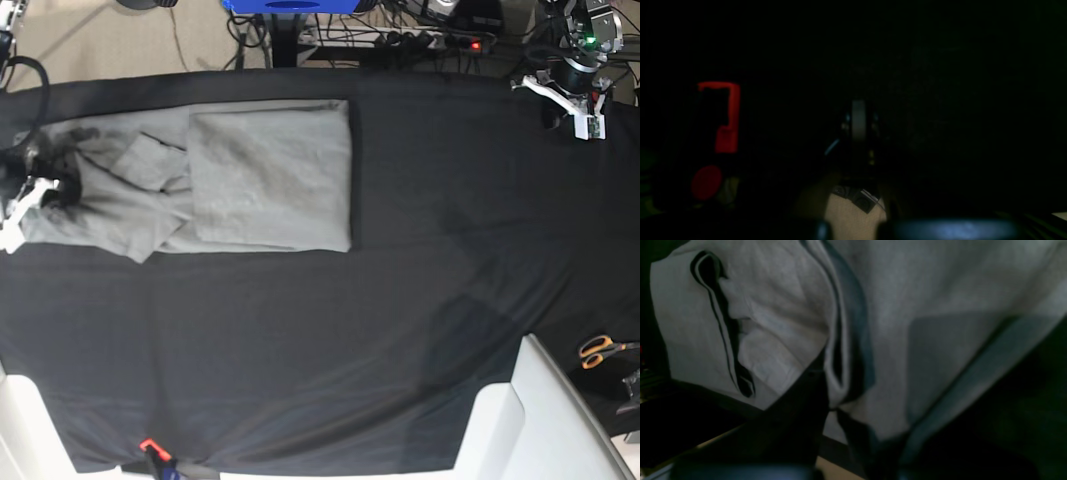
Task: Fold the T-shirt properly
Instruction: 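Fold the held end over onto the other shirt half with the right gripper, then press the folded shirt flat with the right gripper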
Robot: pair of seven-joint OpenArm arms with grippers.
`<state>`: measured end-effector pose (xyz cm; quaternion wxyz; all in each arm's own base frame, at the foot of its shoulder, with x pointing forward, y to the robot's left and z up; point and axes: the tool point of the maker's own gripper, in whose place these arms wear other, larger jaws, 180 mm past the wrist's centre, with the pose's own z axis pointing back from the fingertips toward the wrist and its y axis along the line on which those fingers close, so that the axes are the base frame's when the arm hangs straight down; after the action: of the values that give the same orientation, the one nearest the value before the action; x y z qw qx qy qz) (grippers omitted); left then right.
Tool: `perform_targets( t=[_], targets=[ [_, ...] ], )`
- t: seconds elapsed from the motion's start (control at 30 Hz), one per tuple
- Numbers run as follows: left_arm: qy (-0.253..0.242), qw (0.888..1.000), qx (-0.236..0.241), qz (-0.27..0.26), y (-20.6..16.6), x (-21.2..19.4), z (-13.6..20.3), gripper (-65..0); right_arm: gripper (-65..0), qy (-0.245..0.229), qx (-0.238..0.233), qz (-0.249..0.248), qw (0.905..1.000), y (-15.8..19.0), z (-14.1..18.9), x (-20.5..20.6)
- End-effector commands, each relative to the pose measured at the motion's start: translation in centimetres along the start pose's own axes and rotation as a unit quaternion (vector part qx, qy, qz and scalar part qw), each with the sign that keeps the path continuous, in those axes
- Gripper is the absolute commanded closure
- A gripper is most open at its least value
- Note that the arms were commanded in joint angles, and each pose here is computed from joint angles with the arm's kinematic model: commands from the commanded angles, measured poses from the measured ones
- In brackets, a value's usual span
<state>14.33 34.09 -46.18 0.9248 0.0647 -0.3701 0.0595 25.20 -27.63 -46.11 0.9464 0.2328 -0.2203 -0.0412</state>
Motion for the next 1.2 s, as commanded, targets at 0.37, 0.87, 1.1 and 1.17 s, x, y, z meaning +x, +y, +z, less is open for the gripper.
perform_targets(
  t=[0.37,0.87,1.1,1.17],
  targets=[
    [-0.02,1.0,0.004,-0.008,0.7,1.5,0.2,0.0,-0.6,-0.012,-0.127,0.159,0.9791,9.4,0.1,2.1],
    [-0.022,1.0,0.004,-0.007,0.6,1.5,0.2,0.0,-0.5,0.054,-0.24,0.251,0.9361,19.7,-3.9,-2.6],
    [-0.023,1.0,0.004,-0.007,0.6,1.6,0.1,0.0,-0.5,0.056,-0.243,0.304,0.9193,22.9,-5.7,-2.9],
    [-0.023,1.0,0.004,-0.007,0.6,1.6,0.1,0.0,-0.5,0.07,-0.246,0.306,0.9172,22.7,-6.4,-3.3]
  ],
)
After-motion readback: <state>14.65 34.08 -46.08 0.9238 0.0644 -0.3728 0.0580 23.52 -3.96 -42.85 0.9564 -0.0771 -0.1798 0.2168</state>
